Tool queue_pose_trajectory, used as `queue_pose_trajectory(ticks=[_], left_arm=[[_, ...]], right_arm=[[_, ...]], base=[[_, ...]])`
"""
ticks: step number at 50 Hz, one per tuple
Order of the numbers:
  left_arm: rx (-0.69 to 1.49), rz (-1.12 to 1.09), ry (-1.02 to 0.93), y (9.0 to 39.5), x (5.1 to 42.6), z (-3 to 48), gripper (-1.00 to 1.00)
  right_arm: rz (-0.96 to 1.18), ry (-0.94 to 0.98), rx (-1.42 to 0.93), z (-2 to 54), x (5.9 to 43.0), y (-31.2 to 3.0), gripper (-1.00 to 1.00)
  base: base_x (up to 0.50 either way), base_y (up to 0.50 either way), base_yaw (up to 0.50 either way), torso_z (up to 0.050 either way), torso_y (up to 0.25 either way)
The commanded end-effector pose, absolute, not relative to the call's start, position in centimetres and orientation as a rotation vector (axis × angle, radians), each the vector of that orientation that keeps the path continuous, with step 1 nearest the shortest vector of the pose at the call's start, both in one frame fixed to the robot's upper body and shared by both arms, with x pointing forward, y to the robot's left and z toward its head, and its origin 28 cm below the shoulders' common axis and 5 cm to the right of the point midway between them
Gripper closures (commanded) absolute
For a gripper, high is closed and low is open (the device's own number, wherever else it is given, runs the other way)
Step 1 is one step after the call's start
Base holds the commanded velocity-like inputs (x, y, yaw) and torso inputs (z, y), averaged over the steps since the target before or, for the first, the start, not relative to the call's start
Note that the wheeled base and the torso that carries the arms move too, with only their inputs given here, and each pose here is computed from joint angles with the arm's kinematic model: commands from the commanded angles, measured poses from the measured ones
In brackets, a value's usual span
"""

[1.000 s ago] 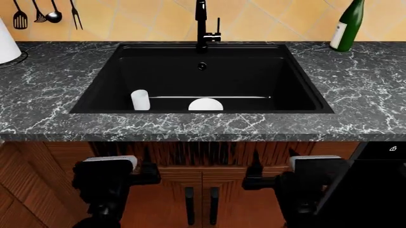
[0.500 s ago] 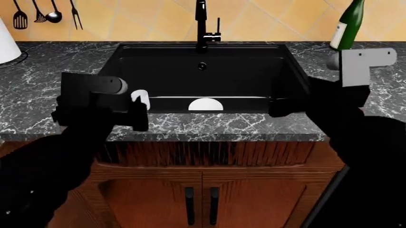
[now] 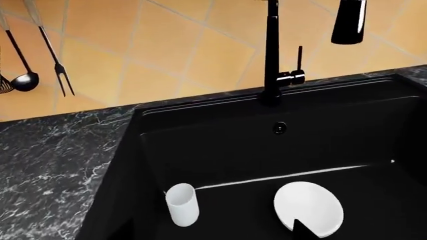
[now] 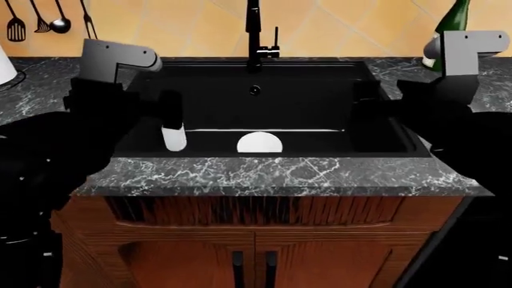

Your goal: Pick the cup and bowl from the sink and place them on the counter for drying.

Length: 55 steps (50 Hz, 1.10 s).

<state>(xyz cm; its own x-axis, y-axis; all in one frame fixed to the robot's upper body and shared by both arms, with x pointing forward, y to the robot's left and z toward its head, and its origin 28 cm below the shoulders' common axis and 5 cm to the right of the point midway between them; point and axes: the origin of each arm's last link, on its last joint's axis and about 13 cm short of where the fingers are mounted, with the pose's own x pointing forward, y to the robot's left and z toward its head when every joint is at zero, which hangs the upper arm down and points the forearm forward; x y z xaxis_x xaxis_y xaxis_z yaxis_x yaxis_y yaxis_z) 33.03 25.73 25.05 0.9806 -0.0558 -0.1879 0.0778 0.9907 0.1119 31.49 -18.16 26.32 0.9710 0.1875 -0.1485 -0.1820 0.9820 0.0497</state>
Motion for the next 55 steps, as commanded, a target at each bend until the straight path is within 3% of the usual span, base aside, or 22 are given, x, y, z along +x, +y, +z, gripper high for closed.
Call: queue_pose_trajectory(ticks=[1,55], left_arm=[[0.156,-0.076,0.206,25.9,33.6,25.4,-1.00],[0.173,-0.078,0.215,26.5,33.8,25.7,-1.00]], right_arm=[[0.181,0.169,0.026,26.3,31.3,-18.5,-1.00],[0.177,0.202,0.012,27.6,30.8,-18.5,-1.00]], base=[[0.46,0.00,0.00,0.000,0.000],[0.44,0.00,0.00,0.000,0.001]])
